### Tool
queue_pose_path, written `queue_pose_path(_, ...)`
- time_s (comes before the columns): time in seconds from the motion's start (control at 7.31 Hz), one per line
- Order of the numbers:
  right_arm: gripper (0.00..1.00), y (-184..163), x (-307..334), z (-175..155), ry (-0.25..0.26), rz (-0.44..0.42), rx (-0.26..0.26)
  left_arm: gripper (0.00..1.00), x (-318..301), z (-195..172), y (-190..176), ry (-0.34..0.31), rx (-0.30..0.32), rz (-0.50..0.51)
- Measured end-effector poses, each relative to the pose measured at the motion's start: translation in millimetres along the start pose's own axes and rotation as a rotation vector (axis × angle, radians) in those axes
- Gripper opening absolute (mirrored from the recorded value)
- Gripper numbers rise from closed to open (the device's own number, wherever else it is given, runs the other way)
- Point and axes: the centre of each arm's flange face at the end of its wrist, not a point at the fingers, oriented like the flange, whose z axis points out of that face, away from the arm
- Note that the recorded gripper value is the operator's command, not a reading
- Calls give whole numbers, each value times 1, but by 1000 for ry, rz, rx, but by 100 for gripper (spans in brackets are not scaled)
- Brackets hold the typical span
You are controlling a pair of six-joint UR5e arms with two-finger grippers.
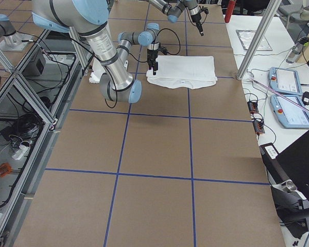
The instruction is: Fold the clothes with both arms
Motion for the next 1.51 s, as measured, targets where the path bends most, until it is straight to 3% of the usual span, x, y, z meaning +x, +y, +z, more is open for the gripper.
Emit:
queue_pose_path(0.27, 100, -20, -30, 10, 18, 67, -21, 66, 0, 0, 1, 6, 0, 4)
queue_pose_path(0.68, 100, -11, -40, 32, 41, 65, -49, 66, 1, -1, 1, 9, 0, 3)
queue_pose_path(1.51, 100, 14, 13, 52, 72, 63, -63, 68, 2, 0, 3, 11, -1, 2)
